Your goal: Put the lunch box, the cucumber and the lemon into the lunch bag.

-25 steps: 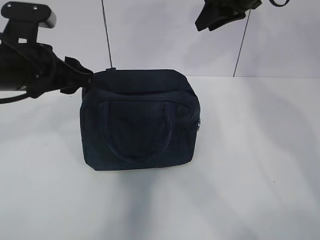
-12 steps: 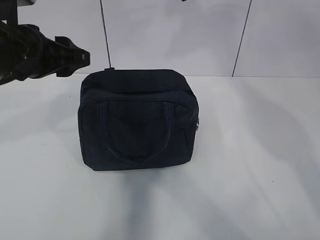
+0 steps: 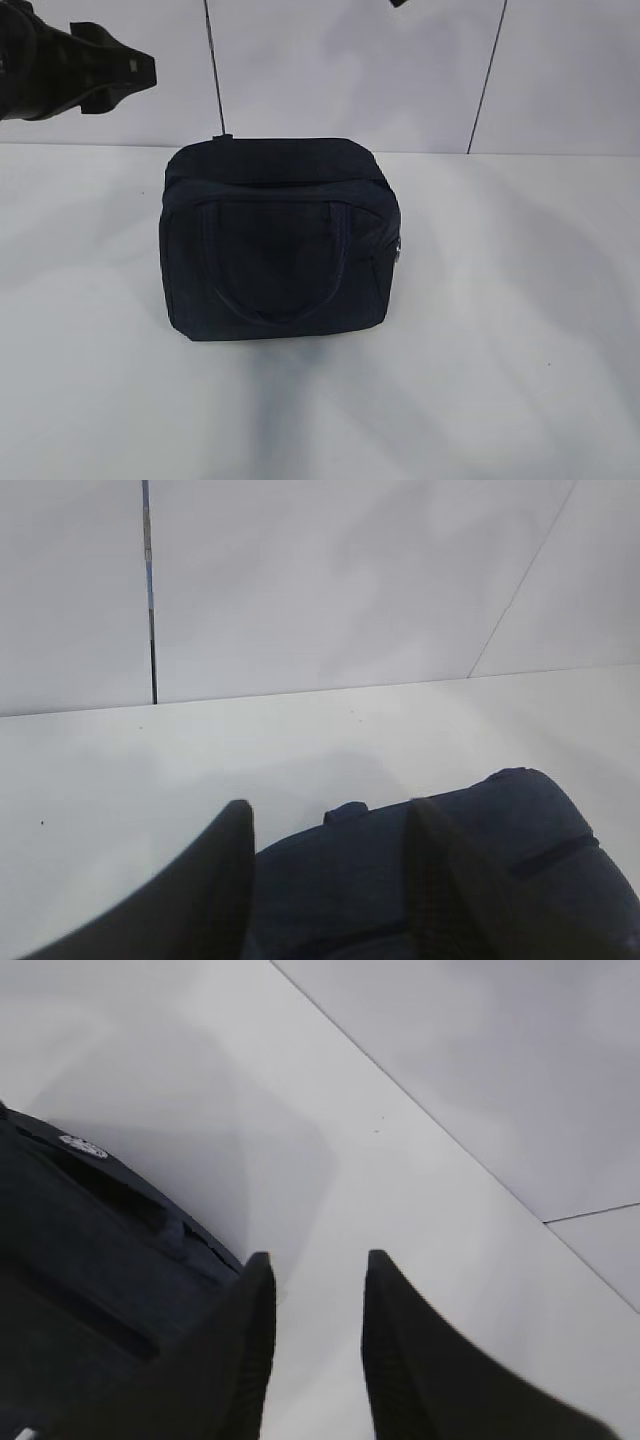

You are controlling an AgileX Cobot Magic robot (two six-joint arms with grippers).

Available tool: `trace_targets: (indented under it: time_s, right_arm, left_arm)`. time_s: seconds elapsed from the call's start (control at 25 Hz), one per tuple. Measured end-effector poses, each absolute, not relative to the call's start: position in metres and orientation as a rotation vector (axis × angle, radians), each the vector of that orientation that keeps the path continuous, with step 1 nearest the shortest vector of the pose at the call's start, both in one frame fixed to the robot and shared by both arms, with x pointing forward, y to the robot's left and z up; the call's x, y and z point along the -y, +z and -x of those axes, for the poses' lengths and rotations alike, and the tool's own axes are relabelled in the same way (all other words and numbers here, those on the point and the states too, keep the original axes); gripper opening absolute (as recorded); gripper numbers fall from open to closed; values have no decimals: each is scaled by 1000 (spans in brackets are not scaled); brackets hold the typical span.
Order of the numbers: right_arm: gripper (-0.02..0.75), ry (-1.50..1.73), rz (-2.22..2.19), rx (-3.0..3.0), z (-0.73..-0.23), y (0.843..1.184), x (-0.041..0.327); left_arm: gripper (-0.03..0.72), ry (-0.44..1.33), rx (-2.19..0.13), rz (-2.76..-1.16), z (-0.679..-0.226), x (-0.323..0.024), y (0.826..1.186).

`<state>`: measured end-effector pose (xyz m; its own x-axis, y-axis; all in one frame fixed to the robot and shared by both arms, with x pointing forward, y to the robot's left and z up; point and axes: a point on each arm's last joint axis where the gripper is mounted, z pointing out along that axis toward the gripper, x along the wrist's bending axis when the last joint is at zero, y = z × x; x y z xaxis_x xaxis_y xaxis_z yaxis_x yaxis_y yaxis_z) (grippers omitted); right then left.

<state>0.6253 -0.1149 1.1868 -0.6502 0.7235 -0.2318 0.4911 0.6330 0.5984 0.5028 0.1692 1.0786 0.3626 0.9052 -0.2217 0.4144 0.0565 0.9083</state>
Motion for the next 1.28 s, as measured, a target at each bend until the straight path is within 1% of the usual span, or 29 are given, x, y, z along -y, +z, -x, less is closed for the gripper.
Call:
trace_targets:
  time_s: [0.04, 0.2, 0.36, 0.48, 0.64, 0.76, 0.92, 1.04, 1.16, 1.28]
  right_arm:
    - [253, 702, -955, -2385, -617, 1196, 119]
    - [251, 682, -969, -2379, -587, 1210, 135]
    - [251, 635, -1005, -2396, -566, 1209, 147]
    - [251, 623, -1029, -2366, -552, 1215, 156]
    - [251, 652, -1064, -2329, -532, 1226, 166]
    - [251, 674, -1088, -2307, -515, 1232, 174]
    - [251, 645, -1109, -2333, -493, 1223, 184]
    - [251, 626, -1145, -2347, -470, 1213, 195]
    - [251, 607, -1190, -2363, -450, 1190, 205]
    - [251, 720, -1177, -2316, -425, 1175, 213]
  left_arm:
    - [340, 571, -1230, -1548, -503, -169, 1079]
    - [340, 598, -1200, -1576, -503, -169, 1079]
    - [340, 633, -1126, -1634, -502, -168, 1079]
    - [340, 643, -1099, -1655, -502, -167, 1079]
    - [340, 729, -954, -1771, -501, -166, 1078]
    - [340, 787, -913, -1807, -501, -168, 1079]
    - [340, 836, -908, -1799, -500, -171, 1083]
    - [340, 834, -914, -1787, -499, -172, 1085]
    - [340, 805, -954, -1757, -499, -172, 1085]
    - [340, 788, -975, -1741, -499, -172, 1085]
